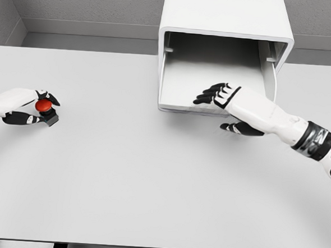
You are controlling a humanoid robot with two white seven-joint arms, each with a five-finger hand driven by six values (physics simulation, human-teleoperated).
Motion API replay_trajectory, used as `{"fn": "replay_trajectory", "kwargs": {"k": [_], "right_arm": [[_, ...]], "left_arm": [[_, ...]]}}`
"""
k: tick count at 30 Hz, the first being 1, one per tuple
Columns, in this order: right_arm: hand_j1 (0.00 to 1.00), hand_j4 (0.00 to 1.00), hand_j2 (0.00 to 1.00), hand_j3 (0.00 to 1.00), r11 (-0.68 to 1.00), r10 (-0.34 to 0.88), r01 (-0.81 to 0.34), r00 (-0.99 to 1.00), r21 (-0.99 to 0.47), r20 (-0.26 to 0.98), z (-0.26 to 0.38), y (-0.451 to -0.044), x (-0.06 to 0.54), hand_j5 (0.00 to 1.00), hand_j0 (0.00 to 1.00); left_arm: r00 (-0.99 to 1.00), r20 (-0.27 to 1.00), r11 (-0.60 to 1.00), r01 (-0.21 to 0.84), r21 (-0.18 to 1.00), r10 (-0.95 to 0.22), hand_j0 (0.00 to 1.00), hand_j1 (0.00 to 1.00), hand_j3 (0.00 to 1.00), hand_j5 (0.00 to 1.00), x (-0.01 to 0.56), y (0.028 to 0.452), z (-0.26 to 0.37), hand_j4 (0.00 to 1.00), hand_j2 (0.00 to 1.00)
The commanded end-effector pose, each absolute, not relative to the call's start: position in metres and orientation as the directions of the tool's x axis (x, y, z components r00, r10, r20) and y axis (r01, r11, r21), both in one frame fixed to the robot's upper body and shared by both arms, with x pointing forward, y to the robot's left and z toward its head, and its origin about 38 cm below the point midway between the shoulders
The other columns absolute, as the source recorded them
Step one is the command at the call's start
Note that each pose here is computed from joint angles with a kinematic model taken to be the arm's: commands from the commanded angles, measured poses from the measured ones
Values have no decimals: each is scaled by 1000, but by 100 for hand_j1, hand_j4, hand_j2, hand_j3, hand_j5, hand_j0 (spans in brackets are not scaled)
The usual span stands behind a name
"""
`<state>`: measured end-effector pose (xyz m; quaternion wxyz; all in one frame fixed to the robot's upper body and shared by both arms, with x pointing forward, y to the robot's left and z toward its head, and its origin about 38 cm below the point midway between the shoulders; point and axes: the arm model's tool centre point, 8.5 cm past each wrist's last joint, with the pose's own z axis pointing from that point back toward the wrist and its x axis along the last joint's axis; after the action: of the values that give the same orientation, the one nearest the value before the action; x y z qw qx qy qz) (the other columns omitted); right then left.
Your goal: Slide open multi-storey tabletop storage cabinets and put open load switch and slide close multi-storey tabletop storage cabinets
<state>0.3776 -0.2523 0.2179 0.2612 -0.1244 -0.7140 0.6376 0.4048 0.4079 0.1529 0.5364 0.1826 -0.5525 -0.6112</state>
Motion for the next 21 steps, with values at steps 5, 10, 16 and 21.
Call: {"fn": "replay_trajectory", "kwargs": {"k": [5, 10, 16, 21], "right_arm": [[79, 79, 79, 79, 205, 565, -96, -801, -974, 198, 236, -278, 379, 79, 79], [79, 79, 79, 79, 216, 585, -96, -784, -972, 208, 232, -288, 371, 79, 79], [77, 77, 77, 77, 237, 612, -89, -759, -967, 220, 231, -302, 366, 77, 77], [79, 79, 79, 79, 242, 618, -90, -753, -966, 225, 228, -306, 359, 79, 79]], "left_arm": [[-365, 371, 188, 448, 874, -854, 56, 56, 56, 56, 405, 406, 156, 56, 56], [-364, 371, 188, 449, 873, -854, 57, 57, 57, 57, 405, 405, 155, 57, 57], [-369, 370, 188, 445, 876, -853, 55, 55, 55, 55, 405, 405, 157, 55, 55], [-382, 366, 183, 437, 881, -849, 50, 50, 50, 50, 405, 402, 161, 50, 50]]}}
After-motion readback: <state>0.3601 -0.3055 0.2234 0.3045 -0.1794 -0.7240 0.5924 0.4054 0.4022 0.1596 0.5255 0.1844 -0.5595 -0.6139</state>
